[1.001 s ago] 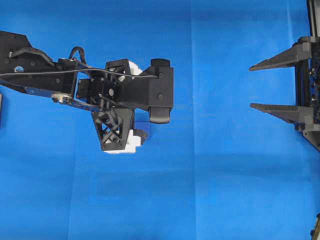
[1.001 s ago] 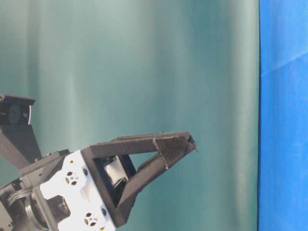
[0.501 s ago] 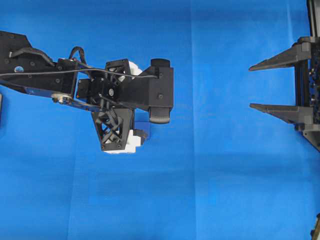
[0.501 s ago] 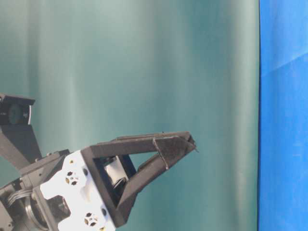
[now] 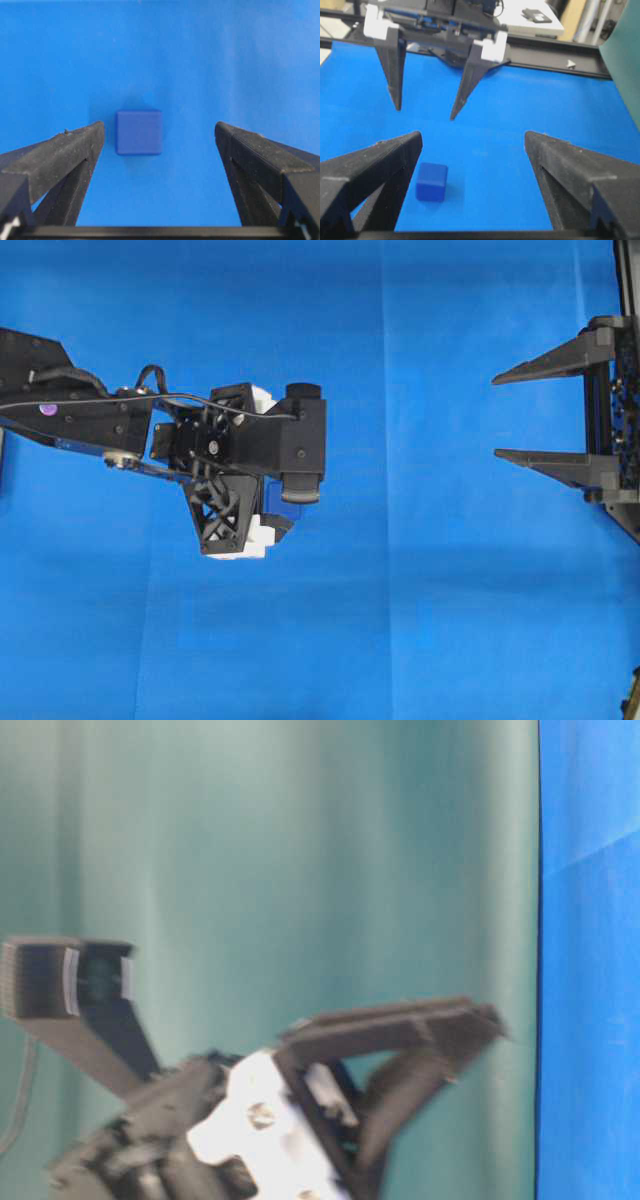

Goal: Handover the blue block to the right arm after grasping it with the left arm, then place it in the designated position.
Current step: 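Lower the open left gripper down over the blue cube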

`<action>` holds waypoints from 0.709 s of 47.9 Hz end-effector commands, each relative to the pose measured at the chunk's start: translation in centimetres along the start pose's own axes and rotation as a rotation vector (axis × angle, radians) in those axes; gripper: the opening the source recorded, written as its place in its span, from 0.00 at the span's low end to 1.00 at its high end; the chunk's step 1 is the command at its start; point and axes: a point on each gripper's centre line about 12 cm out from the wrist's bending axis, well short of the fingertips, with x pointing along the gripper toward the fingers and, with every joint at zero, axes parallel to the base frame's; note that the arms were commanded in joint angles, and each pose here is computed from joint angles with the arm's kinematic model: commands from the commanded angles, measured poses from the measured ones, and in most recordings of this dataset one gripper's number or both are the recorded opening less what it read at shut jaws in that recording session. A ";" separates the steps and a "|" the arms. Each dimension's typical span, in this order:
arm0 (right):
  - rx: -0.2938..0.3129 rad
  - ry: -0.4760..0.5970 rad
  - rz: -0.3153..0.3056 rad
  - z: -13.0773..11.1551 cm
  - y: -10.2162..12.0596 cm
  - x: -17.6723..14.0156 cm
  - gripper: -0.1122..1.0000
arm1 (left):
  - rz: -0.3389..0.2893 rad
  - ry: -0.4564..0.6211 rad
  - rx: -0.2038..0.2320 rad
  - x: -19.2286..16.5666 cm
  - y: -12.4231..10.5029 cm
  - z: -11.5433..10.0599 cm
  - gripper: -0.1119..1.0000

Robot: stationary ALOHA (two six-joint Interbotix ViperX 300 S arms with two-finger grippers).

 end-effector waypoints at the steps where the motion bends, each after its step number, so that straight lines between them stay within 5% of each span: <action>1: -0.002 -0.032 0.000 1.1 0.0 0.3 0.98 | -0.004 -0.041 -0.009 0.2 0.0 -0.2 0.94; 34: -0.003 -0.011 -0.001 0.6 0.0 0.8 0.98 | 0.013 0.060 -0.014 9.6 1.2 -6.4 0.94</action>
